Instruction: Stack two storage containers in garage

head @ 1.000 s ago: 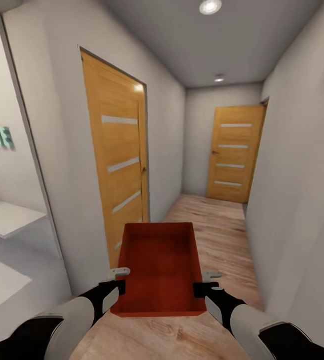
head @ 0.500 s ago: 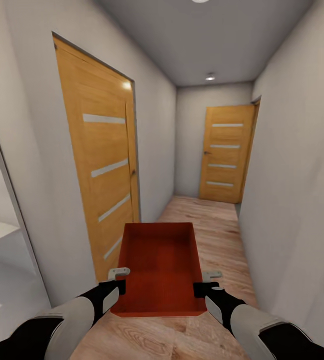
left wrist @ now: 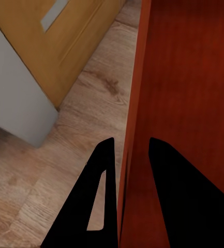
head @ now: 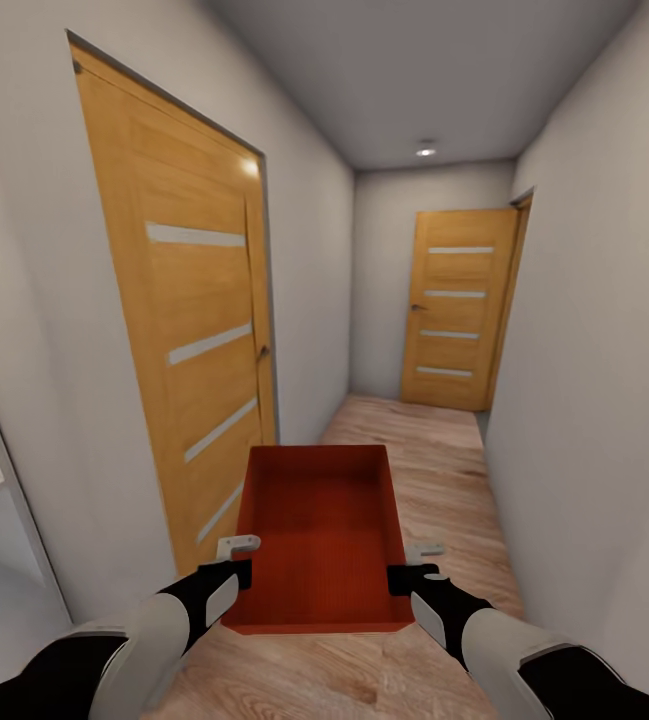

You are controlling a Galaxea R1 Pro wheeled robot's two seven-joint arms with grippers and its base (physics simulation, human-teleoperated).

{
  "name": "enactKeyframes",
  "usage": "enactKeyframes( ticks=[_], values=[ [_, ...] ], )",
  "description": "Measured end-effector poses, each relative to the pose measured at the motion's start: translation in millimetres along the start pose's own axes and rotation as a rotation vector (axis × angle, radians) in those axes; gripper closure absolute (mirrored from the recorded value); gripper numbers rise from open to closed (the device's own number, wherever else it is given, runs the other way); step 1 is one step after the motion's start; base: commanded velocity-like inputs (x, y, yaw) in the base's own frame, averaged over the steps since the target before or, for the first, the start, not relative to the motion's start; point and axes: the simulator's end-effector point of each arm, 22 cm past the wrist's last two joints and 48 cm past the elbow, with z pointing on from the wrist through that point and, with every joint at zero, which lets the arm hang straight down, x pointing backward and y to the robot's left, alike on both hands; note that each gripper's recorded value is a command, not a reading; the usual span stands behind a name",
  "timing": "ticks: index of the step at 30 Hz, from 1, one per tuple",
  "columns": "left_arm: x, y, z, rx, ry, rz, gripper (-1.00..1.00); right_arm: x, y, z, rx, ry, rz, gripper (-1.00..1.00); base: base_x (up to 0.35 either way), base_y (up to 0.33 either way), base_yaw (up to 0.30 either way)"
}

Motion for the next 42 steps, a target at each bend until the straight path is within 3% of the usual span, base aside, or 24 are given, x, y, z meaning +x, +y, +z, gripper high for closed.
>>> enactKeyframes(
  ticks=[10,26,42],
  values=[
    [0.3,-0.5,-0.1,-0.001,0.001,0.000,1.00,0.3,-0.5,0.1,0.000,0.001,0.000,1.00,0.321,0.000,-0.010],
    [0.4,-0.1,0.0,0.000,0.002,0.000,1.00,0.5,-0.1,0.0,0.000,0.002,0.000,1.00,0.321,0.000,-0.218],
    [0.6,-0.6,-0.2,-0.001,0.003,0.001,1.00,0.7,-0.6,0.1,-0.001,0.003,0.000,1.00,0.321,0.000,-0.015]
  ],
)
